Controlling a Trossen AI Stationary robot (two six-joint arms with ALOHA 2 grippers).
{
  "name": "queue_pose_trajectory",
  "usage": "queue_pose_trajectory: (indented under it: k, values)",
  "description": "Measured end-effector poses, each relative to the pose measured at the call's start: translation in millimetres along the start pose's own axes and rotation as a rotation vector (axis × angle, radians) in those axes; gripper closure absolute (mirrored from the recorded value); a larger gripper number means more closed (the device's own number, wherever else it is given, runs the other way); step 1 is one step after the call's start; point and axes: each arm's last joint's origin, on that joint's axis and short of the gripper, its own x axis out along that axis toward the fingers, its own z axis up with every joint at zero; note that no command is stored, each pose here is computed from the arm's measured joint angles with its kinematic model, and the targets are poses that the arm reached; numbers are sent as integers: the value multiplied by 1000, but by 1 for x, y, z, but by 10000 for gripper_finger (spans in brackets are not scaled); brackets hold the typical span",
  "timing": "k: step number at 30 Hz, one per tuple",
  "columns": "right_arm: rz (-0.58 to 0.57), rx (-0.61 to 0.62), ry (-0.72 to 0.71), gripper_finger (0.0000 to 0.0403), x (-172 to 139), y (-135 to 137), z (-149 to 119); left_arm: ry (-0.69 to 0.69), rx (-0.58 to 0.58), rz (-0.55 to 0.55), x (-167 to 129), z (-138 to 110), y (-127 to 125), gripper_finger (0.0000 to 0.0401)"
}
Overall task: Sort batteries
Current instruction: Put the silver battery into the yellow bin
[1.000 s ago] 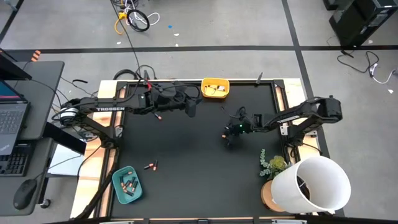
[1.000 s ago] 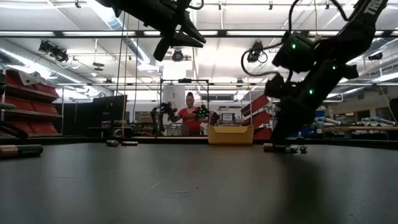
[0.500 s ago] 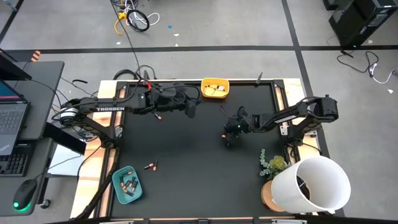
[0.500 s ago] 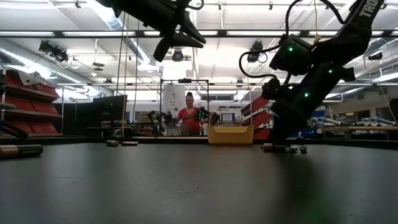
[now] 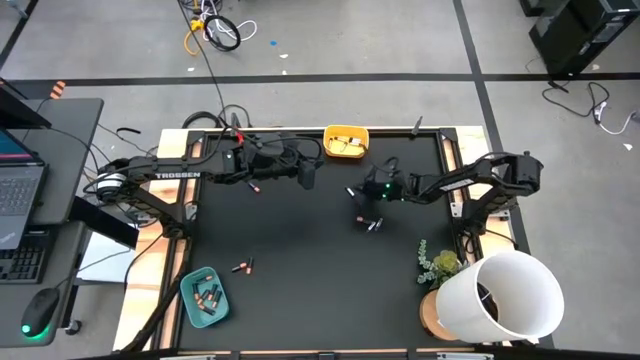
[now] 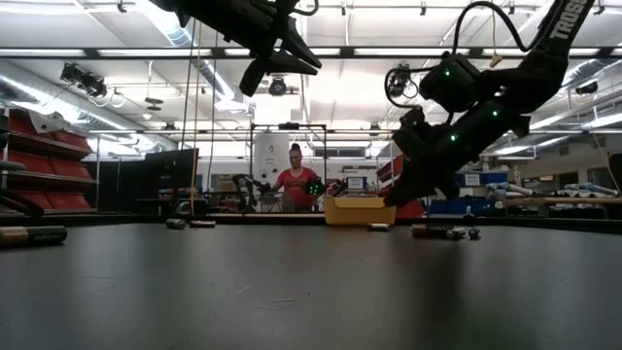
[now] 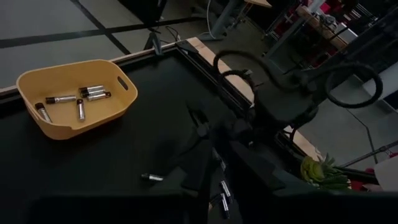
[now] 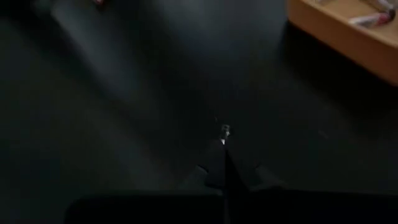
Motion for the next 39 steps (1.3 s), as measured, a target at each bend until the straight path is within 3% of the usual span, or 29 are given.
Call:
queue_pose_trajectory:
  k: [8,14,19,24,32,37,39]
  values:
    - [95,-76,-51,398,-12,-1,16,-1,-3,1,0,0,0,332]
    - [113,-227,31,335,-1,7,19,-8,-6,12,0,3,4,332]
    - [54,-234,14,280,10,9,20,-18,-12,27,1,6,8,332]
    - [44,-235,25,261,23,8,13,-11,-11,29,1,5,9,332]
    - [15,-242,72,282,50,1,-11,36,-5,56,1,1,12,332]
    - [-15,-248,86,369,57,-1,-18,70,-5,38,1,-1,12,332]
    - [-17,-246,87,386,57,-1,-18,74,-4,39,1,-1,12,332]
